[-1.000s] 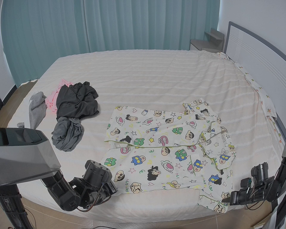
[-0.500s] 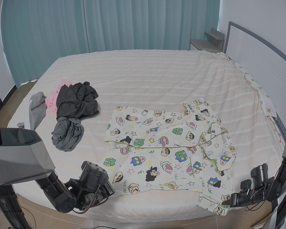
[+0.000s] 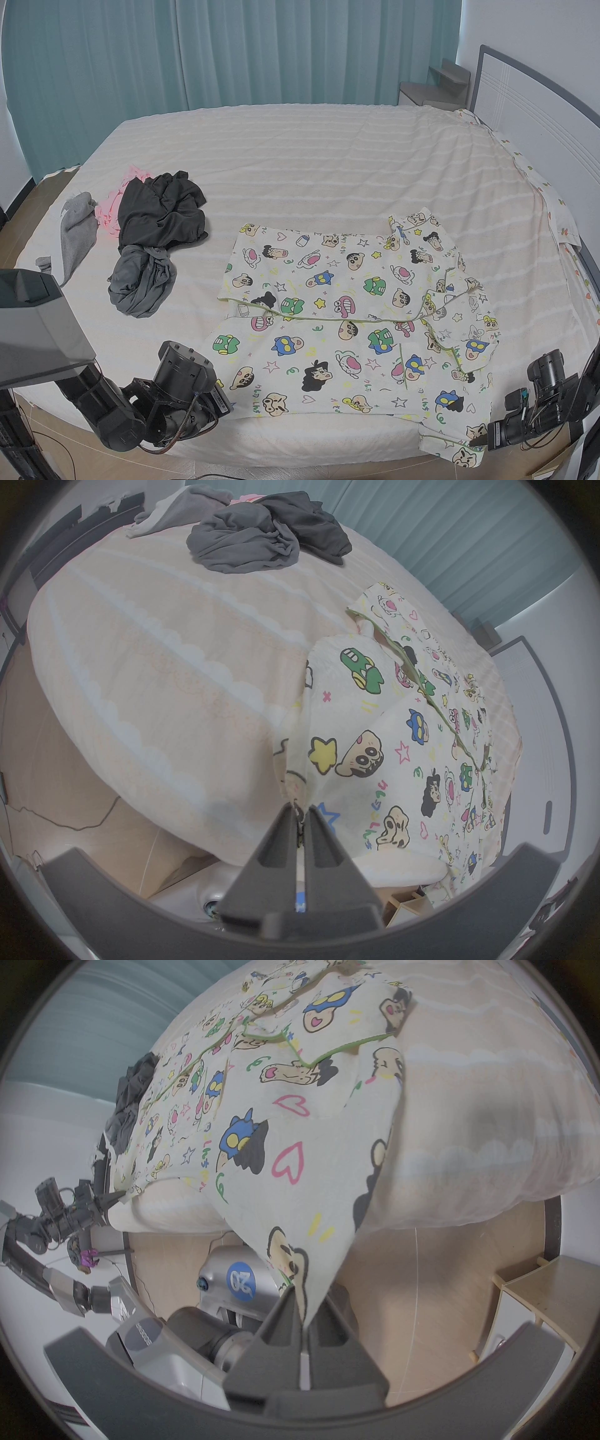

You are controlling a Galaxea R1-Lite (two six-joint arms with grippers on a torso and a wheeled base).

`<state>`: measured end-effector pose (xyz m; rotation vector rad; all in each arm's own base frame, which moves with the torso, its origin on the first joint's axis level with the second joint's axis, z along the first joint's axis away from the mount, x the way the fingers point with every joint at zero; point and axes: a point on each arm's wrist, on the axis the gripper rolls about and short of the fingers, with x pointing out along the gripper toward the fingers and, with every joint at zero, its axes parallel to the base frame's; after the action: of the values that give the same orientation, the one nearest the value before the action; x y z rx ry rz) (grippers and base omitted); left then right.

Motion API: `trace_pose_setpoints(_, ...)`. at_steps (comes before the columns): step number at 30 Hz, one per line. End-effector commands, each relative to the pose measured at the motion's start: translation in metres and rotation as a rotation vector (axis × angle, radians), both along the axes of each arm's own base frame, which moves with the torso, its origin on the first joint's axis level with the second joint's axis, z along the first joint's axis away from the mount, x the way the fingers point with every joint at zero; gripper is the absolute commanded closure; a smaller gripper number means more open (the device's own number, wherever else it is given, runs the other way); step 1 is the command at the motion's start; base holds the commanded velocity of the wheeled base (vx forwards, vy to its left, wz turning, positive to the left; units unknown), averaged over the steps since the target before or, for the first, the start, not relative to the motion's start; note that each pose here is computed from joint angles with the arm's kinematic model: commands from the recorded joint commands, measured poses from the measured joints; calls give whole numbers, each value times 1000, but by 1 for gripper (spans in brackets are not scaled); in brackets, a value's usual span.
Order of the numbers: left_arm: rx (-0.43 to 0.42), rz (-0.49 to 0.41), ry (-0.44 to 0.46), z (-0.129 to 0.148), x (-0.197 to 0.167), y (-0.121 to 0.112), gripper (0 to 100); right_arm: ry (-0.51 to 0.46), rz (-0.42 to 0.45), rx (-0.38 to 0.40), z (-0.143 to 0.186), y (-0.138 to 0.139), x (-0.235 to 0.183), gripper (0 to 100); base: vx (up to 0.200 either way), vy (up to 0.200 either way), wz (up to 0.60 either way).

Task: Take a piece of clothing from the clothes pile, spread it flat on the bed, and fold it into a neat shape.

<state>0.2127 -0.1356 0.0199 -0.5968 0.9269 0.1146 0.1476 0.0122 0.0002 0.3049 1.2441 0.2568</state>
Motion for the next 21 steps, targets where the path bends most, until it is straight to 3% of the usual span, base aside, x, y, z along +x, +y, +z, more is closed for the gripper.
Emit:
trace_pose_setpoints(1,11,-1,13,4,-4,3,100,10,31,-12,2,-1,-8,100,0,0,0)
trace_pose_setpoints(4,53,-20,61,6,-10,6,100,21,45,-19,2,-2,-10,100,0,0,0)
trace_pose_setpoints(15,65,-60,143,7,-18,8,100,38,93,-42,4,-6,-18,100,0,0,0)
trace_pose_setpoints(21,66,-84,184,5,-21,8,100,57,164,-59,7,-7,-27,100,0,0,0)
